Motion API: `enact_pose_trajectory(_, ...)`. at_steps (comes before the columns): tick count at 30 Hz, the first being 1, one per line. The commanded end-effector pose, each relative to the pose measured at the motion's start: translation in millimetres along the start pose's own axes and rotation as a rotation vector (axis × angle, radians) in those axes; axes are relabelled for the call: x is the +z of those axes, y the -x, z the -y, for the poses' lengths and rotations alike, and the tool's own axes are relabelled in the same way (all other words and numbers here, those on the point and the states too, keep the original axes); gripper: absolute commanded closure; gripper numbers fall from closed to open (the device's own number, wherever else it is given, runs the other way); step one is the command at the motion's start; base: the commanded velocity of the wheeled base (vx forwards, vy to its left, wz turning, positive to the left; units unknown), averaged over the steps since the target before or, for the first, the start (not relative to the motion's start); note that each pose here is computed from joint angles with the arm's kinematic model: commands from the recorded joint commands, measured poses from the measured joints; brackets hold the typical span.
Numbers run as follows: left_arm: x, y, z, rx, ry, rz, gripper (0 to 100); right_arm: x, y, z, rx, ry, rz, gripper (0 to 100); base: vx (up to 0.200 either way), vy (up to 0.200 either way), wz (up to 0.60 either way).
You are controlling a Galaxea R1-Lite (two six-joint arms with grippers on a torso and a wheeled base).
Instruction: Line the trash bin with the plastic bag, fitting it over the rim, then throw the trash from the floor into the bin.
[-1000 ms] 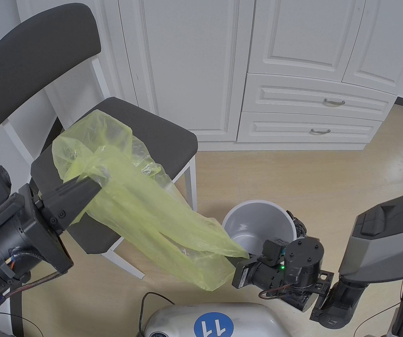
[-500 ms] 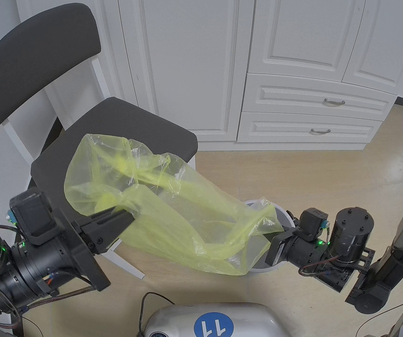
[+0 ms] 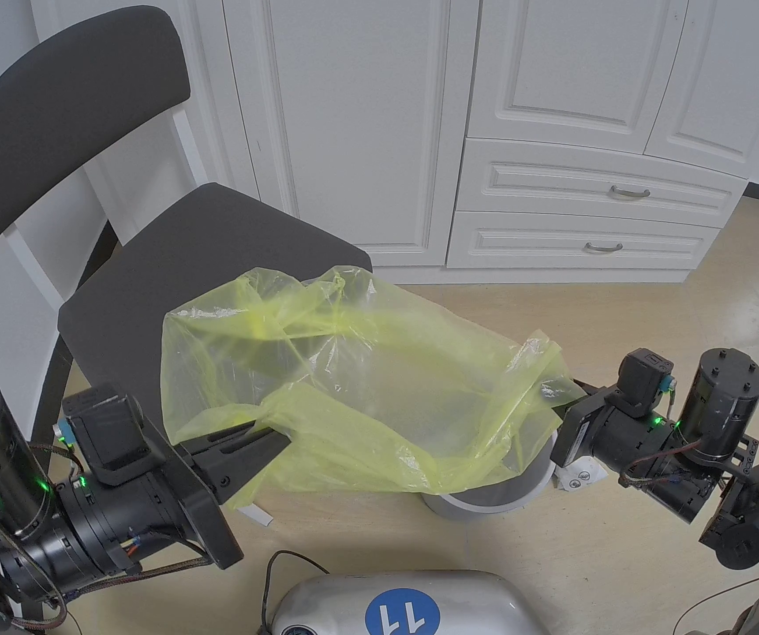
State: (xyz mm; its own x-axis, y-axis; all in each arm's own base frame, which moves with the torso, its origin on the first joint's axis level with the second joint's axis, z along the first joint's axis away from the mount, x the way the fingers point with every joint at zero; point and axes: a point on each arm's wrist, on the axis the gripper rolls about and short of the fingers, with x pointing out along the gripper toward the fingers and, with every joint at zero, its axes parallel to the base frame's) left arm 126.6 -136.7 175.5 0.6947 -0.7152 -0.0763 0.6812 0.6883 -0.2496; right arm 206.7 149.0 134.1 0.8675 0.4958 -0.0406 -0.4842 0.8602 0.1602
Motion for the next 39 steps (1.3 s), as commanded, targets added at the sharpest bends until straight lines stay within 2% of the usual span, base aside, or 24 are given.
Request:
enact_pose_trajectory(1, -4, 0, 2, -0.012, -0.005, -0.019, 100, 13, 16, -3, -0.009, 0.054, -0.047, 100, 0.0, 0.0, 0.0)
enact_pose_trajectory(4, -6, -1, 3, -0.017, -0.005, -0.027, 100, 24, 22, -8, -0.002, 0.058, -0.123, 100, 0.0, 0.0, 0.0)
enact_pose_trajectory(6, -11, -3, 4, -0.02, -0.003, -0.052, 100, 36, 27, -10, -0.011, 0.012, -0.164, 100, 0.0, 0.0, 0.0)
enact_pose_trajectory(10, -19, -11, 4, -0.019, -0.004, -0.097, 100, 53, 33, -12, -0.02, -0.057, -0.184, 100, 0.0, 0.0, 0.0)
enact_pose_trajectory(25, -41, -33, 14, -0.06, 0.072, -0.148, 100, 72, 44, -14, -0.013, -0.072, -0.137, 100, 0.0, 0.0, 0.0)
enact_pose_trajectory(30, -50, -48, 16, -0.06, 0.092, -0.172, 100, 82, 51, -13, -0.025, -0.088, -0.157, 100, 0.0, 0.0, 0.0)
enact_pose_trajectory(35, -45, -68, 16, -0.064, 0.111, -0.129, 100, 87, 49, -11, -0.047, -0.136, -0.16, 100, 0.0, 0.0, 0.0)
enact_pose_trajectory(36, -40, -81, 15, -0.055, 0.144, -0.104, 100, 88, 46, -8, -0.075, -0.148, -0.154, 100, 0.0, 0.0, 0.0)
enact_pose_trajectory(39, -35, -97, 6, -0.036, 0.159, -0.088, 100, 92, 43, -3, -0.107, -0.158, -0.142, 100, 0.0, 0.0, 0.0)
